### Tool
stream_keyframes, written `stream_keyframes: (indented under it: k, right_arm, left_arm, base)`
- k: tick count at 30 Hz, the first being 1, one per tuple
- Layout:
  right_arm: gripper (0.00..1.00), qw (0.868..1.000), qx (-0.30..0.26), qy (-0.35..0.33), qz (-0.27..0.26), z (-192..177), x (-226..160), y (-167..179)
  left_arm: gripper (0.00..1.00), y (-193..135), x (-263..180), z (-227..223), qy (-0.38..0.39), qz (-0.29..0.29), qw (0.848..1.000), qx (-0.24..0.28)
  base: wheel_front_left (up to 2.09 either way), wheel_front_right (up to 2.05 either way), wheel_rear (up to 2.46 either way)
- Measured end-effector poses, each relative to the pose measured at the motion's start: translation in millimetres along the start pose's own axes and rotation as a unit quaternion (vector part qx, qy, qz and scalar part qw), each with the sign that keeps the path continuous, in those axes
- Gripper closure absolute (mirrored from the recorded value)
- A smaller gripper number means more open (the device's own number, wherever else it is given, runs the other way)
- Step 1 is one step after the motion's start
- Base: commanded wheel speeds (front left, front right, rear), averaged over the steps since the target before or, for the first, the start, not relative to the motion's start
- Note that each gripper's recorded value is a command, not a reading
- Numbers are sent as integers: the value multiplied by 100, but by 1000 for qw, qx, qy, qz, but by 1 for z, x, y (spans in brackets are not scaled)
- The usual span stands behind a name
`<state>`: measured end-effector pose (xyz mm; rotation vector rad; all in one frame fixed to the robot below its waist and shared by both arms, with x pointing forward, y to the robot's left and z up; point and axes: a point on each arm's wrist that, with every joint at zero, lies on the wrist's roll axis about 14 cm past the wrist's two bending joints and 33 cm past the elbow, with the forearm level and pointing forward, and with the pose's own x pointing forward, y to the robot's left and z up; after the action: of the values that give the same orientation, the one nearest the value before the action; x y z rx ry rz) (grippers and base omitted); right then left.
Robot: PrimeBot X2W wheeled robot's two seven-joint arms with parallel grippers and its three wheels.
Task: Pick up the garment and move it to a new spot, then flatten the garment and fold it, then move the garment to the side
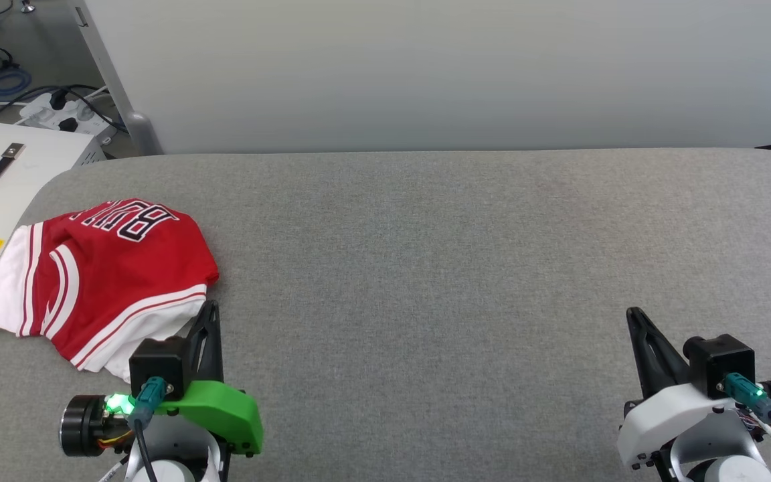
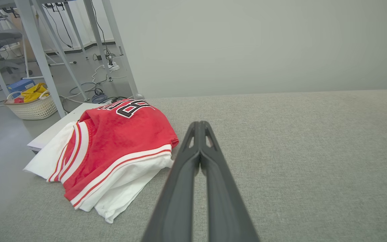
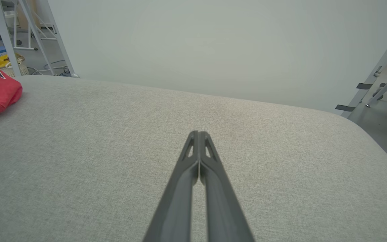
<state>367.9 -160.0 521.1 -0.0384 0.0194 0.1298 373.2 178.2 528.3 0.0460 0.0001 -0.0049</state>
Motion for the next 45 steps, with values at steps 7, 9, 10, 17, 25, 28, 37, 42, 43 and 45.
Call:
stream_keyframes:
  k: [7, 9, 10, 17, 25, 28, 37, 42, 43, 45]
  right_arm:
    - [100, 1000, 0, 0, 0, 0, 0, 0]
    - [100, 1000, 0, 0, 0, 0, 0, 0]
    - [100, 1000, 0, 0, 0, 0, 0, 0]
    - [100, 1000, 0, 0, 0, 0, 0, 0]
    - [100, 1000, 0, 0, 0, 0, 0, 0]
    - [100, 1000, 0, 0, 0, 0, 0, 0]
    - [0, 1000, 0, 0, 0, 0, 0, 0]
    - [0, 1000, 1, 1, 0, 0, 0, 0]
    - [0, 1000, 1, 1, 0, -1, 0, 0]
    - [0, 1000, 2, 0, -1, 0, 0, 0]
  left_arm:
    - [100, 0, 0, 0, 0, 0, 1000, 0]
    - [100, 0, 0, 0, 0, 0, 1000, 0]
    - [100, 0, 0, 0, 0, 0, 1000, 0]
    - [100, 0, 0, 0, 0, 0, 1000, 0]
    - [100, 0, 0, 0, 0, 0, 1000, 0]
    - [100, 0, 0, 0, 0, 0, 1000, 0]
    - [0, 0, 0, 0, 0, 0, 1000, 0]
    - [0, 0, 0, 0, 0, 0, 1000, 0]
    - [0, 0, 0, 0, 0, 0, 1000, 0]
    - [0, 0, 0, -1, 1, 0, 1000, -1]
  base:
    - [0, 0, 0]
    - [0, 0, 0]
    - [0, 0, 0]
    - [0, 0, 0]
    - [0, 0, 0]
    - [0, 0, 0]
    - [0, 0, 0]
    - [0, 0, 0]
    - [0, 0, 0]
    - [0, 0, 0]
